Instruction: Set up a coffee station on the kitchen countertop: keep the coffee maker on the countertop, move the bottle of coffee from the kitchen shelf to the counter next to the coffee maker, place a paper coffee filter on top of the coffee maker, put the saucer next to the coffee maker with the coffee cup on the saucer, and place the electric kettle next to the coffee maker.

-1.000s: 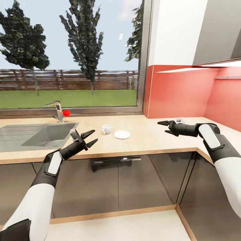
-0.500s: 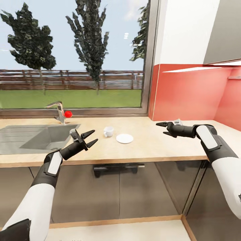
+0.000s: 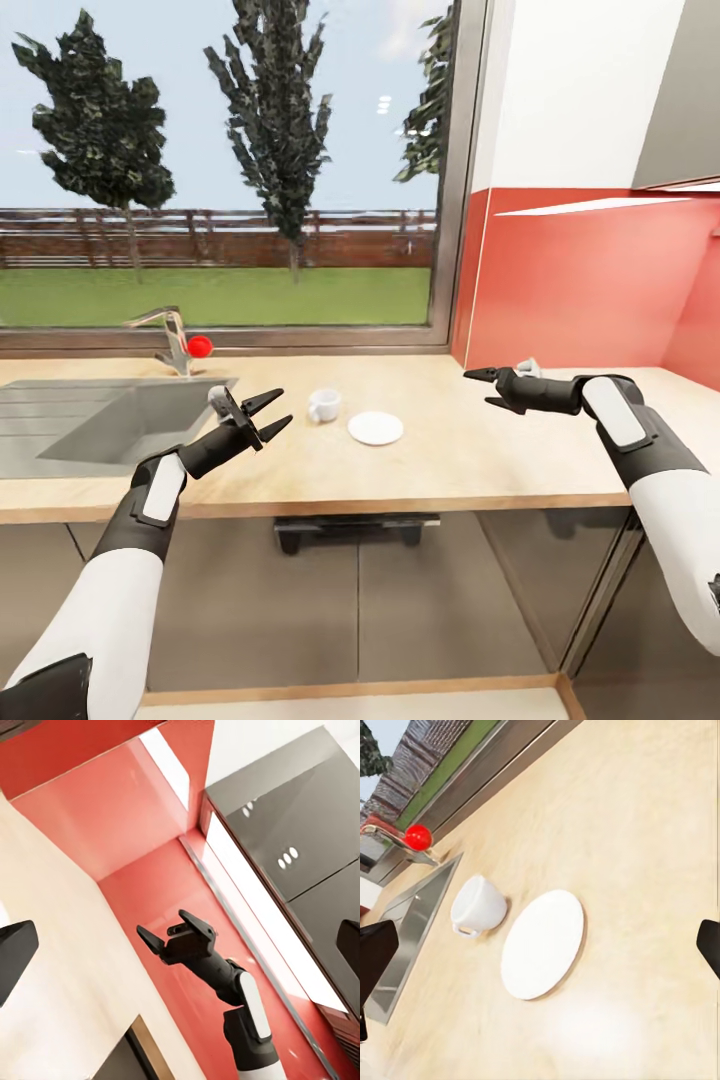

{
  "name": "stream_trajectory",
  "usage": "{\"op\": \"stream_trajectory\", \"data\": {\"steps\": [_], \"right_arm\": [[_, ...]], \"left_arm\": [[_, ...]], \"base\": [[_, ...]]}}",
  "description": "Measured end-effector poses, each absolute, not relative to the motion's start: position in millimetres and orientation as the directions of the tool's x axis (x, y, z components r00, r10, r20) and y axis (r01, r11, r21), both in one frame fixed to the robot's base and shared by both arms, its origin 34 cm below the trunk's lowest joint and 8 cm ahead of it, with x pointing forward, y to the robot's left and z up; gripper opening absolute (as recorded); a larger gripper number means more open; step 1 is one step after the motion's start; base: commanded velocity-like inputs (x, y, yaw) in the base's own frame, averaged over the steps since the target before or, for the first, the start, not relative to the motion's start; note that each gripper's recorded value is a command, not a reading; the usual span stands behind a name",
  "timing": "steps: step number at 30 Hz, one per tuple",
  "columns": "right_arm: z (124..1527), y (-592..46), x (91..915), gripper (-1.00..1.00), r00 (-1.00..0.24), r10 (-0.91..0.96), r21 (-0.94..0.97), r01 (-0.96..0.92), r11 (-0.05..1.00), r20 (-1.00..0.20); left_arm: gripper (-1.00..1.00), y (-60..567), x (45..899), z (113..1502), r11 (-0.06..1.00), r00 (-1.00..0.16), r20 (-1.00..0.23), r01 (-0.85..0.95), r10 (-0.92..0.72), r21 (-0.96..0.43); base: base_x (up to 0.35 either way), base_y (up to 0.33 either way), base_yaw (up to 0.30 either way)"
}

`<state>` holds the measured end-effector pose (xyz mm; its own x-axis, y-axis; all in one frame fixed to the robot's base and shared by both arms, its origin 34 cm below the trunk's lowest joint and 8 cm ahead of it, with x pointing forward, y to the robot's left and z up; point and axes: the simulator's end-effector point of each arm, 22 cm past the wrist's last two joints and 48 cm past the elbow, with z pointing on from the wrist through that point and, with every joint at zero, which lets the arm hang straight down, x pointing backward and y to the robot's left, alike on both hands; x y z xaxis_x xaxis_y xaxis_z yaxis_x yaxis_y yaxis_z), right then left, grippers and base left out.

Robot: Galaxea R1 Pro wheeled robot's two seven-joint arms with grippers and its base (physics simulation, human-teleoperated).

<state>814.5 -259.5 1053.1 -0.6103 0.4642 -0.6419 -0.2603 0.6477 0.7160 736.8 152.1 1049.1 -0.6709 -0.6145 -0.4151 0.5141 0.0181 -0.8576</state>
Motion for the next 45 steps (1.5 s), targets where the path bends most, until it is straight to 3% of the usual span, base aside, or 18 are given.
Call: {"op": "stream_trajectory", "data": {"steps": [10, 15, 16, 20, 45], "right_arm": [[1046, -260, 815, 1.0, -0.621, 0.469, 0.724, -0.245, 0.645, -0.628], [1045, -252, 815, 1.0, -0.626, 0.466, 0.727, -0.251, 0.639, -0.625], [1034, -218, 816, 1.0, -0.66, 0.453, 0.746, -0.256, 0.615, -0.599], [1029, -207, 816, 1.0, -0.673, 0.451, 0.756, -0.254, 0.604, -0.586], [990, -216, 821, 1.0, -0.696, 0.496, 0.785, -0.16, 0.598, -0.519]], "left_arm": [[1.0, 153, 738, 1046, 0.024, -0.671, -0.414, 0.509, -0.614, -0.86], [1.0, 148, 742, 1015, 0.011, -0.715, -0.35, 0.432, -0.605, -0.902], [1.0, 147, 752, 984, 0.105, -0.724, -0.339, 0.349, -0.6, -0.931], [1.0, 142, 753, 976, 0.128, -0.732, -0.337, 0.328, -0.592, -0.936], [1.0, 143, 754, 977, 0.126, -0.729, -0.335, 0.327, -0.597, -0.937]], "base": [[0.026, -0.007, 0.0], [0.0, 0.0, 0.0], [0.0, 0.0, 0.0], [0.0, 0.0, 0.0], [0.037, 0.0, 0.0]]}}
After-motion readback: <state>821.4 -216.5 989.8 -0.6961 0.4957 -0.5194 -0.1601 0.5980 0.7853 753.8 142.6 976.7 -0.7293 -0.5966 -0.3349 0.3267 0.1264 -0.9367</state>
